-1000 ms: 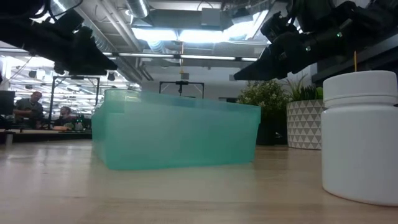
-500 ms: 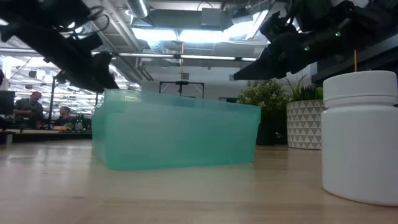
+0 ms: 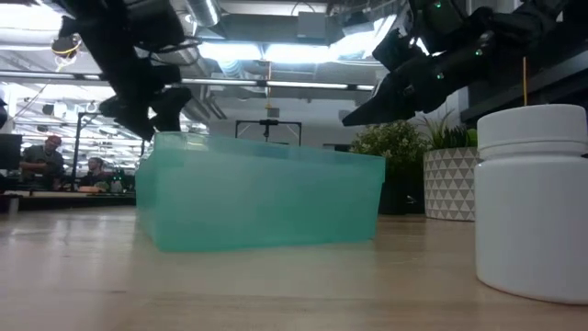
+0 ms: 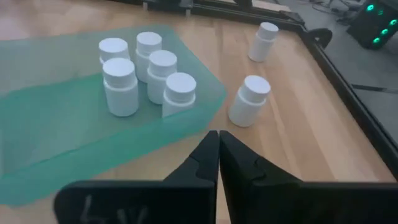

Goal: Pick and place pill bottles into a basket
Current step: Put the white medicine bottle into the green bin

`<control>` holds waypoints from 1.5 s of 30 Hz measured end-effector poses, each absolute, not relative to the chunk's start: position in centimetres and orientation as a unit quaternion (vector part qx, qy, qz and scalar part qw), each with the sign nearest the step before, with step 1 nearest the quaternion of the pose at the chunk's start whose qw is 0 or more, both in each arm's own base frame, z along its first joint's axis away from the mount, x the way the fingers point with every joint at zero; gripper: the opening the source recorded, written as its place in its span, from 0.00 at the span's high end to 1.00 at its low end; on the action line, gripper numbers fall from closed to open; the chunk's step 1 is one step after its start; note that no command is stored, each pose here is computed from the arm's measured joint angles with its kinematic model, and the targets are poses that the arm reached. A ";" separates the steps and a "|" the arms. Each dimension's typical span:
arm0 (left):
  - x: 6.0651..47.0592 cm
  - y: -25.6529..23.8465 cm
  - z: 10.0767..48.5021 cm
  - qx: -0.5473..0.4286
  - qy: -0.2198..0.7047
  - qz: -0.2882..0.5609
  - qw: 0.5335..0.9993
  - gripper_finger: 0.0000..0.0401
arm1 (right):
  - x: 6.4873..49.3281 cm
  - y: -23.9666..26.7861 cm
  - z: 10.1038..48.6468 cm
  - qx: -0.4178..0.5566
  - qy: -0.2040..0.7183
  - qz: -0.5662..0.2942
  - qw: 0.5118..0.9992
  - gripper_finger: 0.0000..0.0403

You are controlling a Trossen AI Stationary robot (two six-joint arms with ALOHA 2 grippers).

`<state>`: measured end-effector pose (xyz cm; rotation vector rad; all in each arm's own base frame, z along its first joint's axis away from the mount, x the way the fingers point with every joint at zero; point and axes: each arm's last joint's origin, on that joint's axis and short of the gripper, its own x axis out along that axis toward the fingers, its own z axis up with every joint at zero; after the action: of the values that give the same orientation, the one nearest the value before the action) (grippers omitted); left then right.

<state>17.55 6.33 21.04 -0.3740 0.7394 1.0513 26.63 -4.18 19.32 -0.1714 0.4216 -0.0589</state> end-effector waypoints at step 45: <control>17.3 15.3 17.4 -0.243 0.455 0.474 0.713 0.28 | 26.9 -4.6 20.1 -0.127 0.171 -0.032 0.977 0.98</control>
<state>17.28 15.30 17.38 -0.5385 1.0083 1.0514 26.85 -4.55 20.06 -0.2552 0.3448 -0.0653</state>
